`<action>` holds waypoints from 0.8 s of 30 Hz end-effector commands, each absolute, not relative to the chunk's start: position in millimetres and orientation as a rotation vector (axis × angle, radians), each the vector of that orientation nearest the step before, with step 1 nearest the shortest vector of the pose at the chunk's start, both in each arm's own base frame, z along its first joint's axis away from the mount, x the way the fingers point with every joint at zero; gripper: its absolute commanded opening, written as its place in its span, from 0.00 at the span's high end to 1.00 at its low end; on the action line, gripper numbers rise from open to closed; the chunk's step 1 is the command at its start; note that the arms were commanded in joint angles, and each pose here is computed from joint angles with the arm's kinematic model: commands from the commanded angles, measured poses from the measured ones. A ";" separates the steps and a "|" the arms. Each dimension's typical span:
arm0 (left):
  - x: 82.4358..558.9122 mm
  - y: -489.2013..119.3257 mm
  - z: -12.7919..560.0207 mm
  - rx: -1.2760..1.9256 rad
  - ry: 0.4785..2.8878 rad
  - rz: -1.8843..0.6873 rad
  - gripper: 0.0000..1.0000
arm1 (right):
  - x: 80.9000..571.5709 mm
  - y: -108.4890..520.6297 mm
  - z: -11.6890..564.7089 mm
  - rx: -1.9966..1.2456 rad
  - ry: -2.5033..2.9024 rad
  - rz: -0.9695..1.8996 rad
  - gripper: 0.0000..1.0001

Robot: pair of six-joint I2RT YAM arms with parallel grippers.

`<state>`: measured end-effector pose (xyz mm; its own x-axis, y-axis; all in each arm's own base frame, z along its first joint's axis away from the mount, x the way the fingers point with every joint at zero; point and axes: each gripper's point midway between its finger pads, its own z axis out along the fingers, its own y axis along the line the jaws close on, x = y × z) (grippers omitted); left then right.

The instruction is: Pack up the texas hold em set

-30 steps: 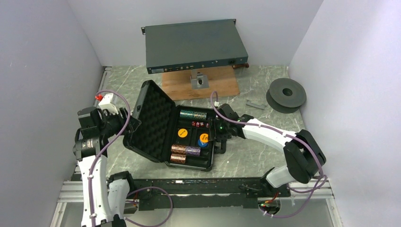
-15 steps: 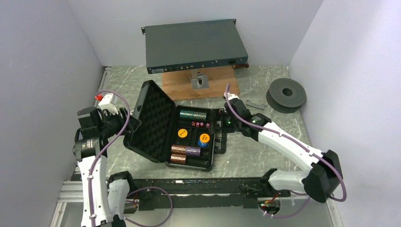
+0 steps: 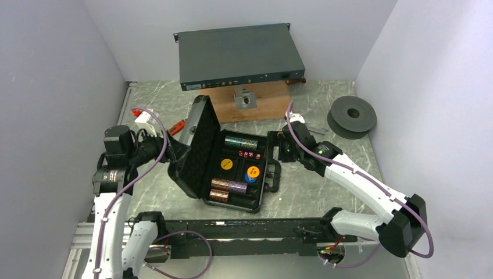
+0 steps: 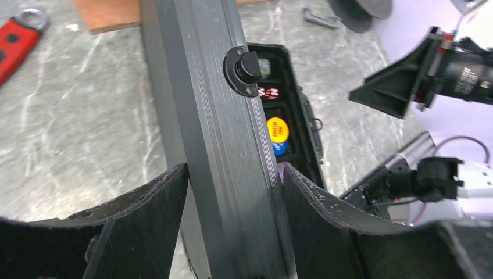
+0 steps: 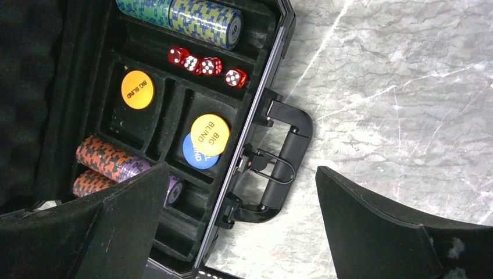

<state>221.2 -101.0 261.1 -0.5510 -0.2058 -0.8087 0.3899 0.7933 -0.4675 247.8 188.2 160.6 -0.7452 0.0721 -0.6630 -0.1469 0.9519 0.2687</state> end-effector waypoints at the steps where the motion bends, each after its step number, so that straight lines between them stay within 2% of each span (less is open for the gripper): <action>1: 210.8 -128.6 309.3 0.269 1.872 -0.905 0.34 | 250.3 181.7 172.4 -0.019 2.337 0.388 0.00; 8: 211.3 -135.4 298.9 0.279 1.894 -0.918 0.33 | 249.0 176.0 167.5 -0.007 2.344 0.363 0.01; 13: 214.1 -137.1 283.9 0.268 1.920 -0.932 0.34 | 243.4 176.6 155.1 -0.020 2.369 0.374 0.06; 16: 214.2 -140.2 279.3 0.267 1.921 -0.949 0.35 | 240.2 176.1 150.9 -0.026 2.376 0.380 0.13; 24: 215.5 -149.9 274.8 0.267 1.923 -0.974 0.36 | 234.3 188.7 154.5 -0.074 2.364 0.484 0.39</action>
<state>214.0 -142.2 269.7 -0.5527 -0.1907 -0.8113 0.5197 0.6821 -0.5144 232.6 177.7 139.8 -0.7694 0.0590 -0.6361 -0.1413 0.9553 0.2596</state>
